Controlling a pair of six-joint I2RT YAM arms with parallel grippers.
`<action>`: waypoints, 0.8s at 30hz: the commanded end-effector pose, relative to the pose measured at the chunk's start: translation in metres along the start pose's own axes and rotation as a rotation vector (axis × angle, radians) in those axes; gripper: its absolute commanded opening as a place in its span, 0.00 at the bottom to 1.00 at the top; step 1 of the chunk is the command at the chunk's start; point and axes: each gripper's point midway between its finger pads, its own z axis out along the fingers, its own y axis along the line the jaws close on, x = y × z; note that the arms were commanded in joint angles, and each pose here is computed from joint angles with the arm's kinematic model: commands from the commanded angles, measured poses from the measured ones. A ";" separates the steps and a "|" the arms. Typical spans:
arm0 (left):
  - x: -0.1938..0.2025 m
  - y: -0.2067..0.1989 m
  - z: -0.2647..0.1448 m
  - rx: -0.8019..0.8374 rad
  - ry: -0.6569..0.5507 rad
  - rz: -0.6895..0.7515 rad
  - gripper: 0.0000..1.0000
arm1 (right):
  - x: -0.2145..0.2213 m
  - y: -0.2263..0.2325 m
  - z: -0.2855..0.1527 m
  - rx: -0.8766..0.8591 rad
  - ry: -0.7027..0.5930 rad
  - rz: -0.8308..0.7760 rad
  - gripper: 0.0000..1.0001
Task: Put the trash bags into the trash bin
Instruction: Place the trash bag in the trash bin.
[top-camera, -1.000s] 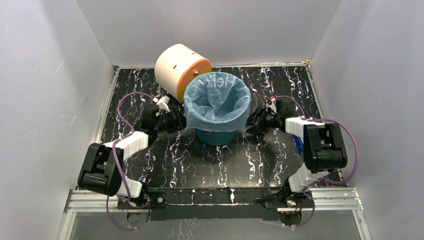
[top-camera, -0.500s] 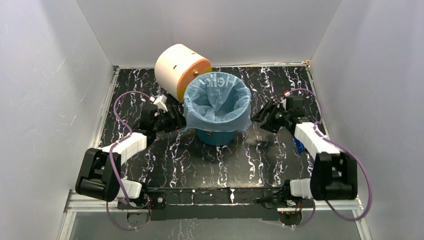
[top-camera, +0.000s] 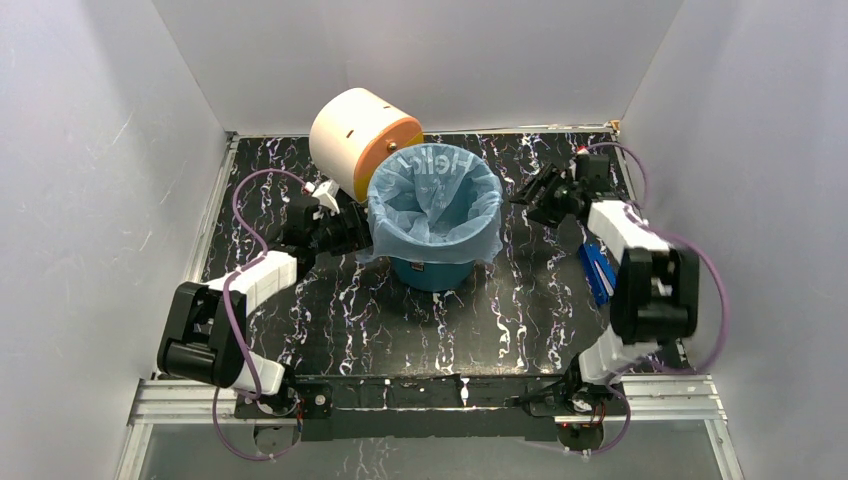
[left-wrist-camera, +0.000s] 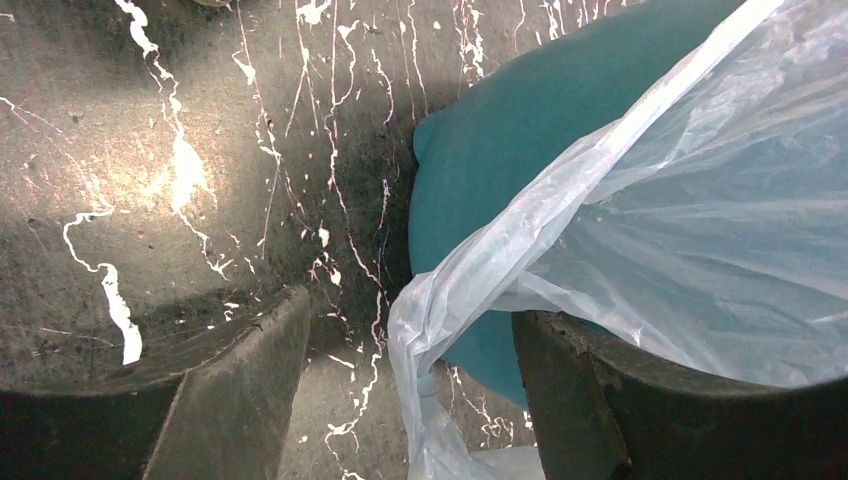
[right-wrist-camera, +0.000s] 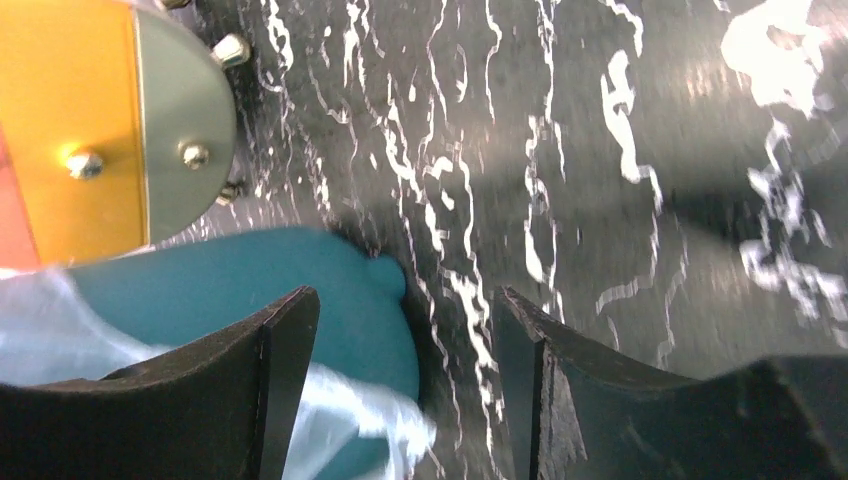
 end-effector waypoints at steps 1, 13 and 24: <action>-0.002 0.002 0.000 -0.020 0.027 0.022 0.71 | 0.002 0.018 0.045 -0.094 0.123 0.013 0.74; 0.021 0.002 -0.024 -0.013 0.039 0.031 0.72 | 0.106 0.044 0.064 -0.251 0.441 -0.129 0.75; 0.034 -0.009 -0.032 0.079 0.005 -0.013 0.70 | 0.147 0.030 0.042 -0.276 0.560 -0.217 0.75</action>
